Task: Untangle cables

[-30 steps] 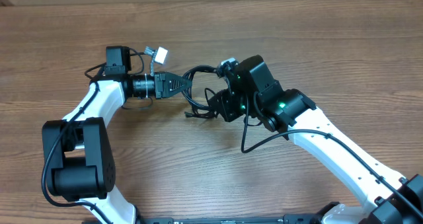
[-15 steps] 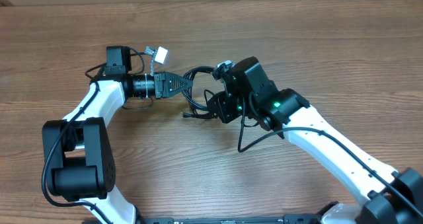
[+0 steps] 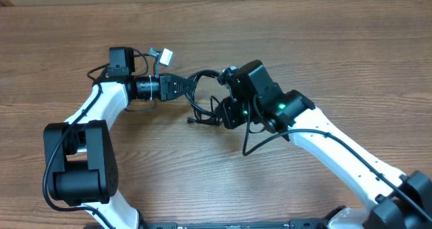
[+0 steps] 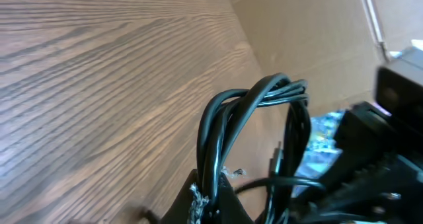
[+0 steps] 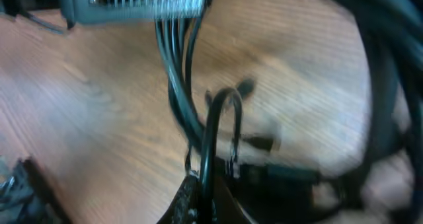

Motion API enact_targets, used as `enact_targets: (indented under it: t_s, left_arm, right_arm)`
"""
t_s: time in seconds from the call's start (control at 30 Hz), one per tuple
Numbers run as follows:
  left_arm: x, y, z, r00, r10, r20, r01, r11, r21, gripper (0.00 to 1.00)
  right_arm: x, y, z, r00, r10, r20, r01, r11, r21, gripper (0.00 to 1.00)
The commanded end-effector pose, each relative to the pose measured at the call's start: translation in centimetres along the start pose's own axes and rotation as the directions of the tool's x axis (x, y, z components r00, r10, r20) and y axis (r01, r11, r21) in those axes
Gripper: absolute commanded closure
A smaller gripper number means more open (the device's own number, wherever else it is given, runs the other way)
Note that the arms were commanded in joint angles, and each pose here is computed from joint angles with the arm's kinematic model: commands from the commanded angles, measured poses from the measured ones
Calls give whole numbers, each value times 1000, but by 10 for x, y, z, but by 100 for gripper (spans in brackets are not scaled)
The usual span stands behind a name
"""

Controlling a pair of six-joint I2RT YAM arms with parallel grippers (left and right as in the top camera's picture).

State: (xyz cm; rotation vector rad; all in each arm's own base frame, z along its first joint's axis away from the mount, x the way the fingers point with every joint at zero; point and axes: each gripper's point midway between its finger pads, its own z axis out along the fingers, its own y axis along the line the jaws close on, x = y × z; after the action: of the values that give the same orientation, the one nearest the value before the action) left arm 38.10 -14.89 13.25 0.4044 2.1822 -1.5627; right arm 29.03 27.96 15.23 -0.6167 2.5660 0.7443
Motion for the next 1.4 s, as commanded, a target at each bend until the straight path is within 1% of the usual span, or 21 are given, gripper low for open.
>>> enact_targets:
  t_s: [0.0,0.07,0.2,0.27,0.37,0.5,0.6,0.77,0.83,0.9,0.93,1.0,1.03,1.07,1.1,1.13,1.17,1.23,1.27,1.37]
  left_arm:
    - [-4,5,-1,1000,28,2,-27,998,-52,96]
    - [-4,7,-1,1000,28,1,-27,998,-62,96]
    - [-4,7,-1,1000,28,1,-27,998,-62,96]
    - [-4,7,-1,1000,27,1,-27,998,-62,96]
    - [-4,7,-2,1000,27,2,-27,998,-64,96]
    - [-5,10,-3,1000,25,2,-25,996,-83,96]
    - [-4,16,-3,1000,7,1,-7,993,-114,96]
    - [-4,16,-3,1000,6,1,-6,993,-118,96]
    - [-4,17,-3,1000,6,1,-6,993,-118,96]
    - [-4,16,-3,1000,4,1,-4,993,-118,96]
    - [-4,16,-3,1000,-4,3,5,993,-118,96]
    - [-4,16,-3,1000,-22,5,22,993,-117,96]
    - [-4,16,-3,999,-35,7,36,993,-116,96]
    - [-4,16,-3,999,-43,8,44,992,-114,96]
    - [-4,16,-3,999,-49,8,50,992,-114,96]
    - [-4,16,-3,998,-61,10,62,992,-114,96]
    - [-4,16,-3,998,-69,11,70,991,-114,96]
    - [-5,16,-4,995,-98,15,99,989,-114,96]
    - [-5,17,-5,993,-117,21,119,986,-114,96]
    - [-8,20,-13,985,-167,44,171,979,-114,96]
  right_arm:
    - [-22,22,-38,998,1,65,1,1000,-30,96]
    - [-25,28,-58,999,13,38,-12,1000,-20,96]
    - [-29,30,-79,1000,19,24,-19,1000,17,96]
    - [-29,23,-86,999,24,21,-26,997,72,96]
    - [-25,2,-96,999,30,12,-32,978,206,96]
    - [-14,-30,-110,999,41,-14,-33,920,391,96]
    - [-7,-49,-120,998,45,-32,-23,867,498,96]
    - [-3,-71,-136,999,37,-40,-4,779,627,96]
    - [-6,-77,-140,999,27,-25,-4,753,658,96]
    - [-11,-76,-139,1000,20,-5,-12,756,655,96]
    - [-14,-74,-137,1000,18,5,-17,767,641,96]
    - [-21,-56,-124,999,19,29,-32,837,546,96]
    - [-24,-47,-118,999,20,36,-35,870,491,92]
    - [-27,-35,-112,999,21,42,-37,904,426,86]
    - [-29,-27,-109,999,22,45,-37,923,382,78]
    - [-31,-20,-106,998,22,50,-38,939,342,76]
    - [-32,-18,-105,998,32,56,-48,944,327,74]
    - [-33,-19,-103,994,82,74,-102,939,327,48]
    - [-33,-23,-102,987,132,88,-154,932,329,41]
    - [-29,-38,-100,961,253,114,-277,900,337,31]
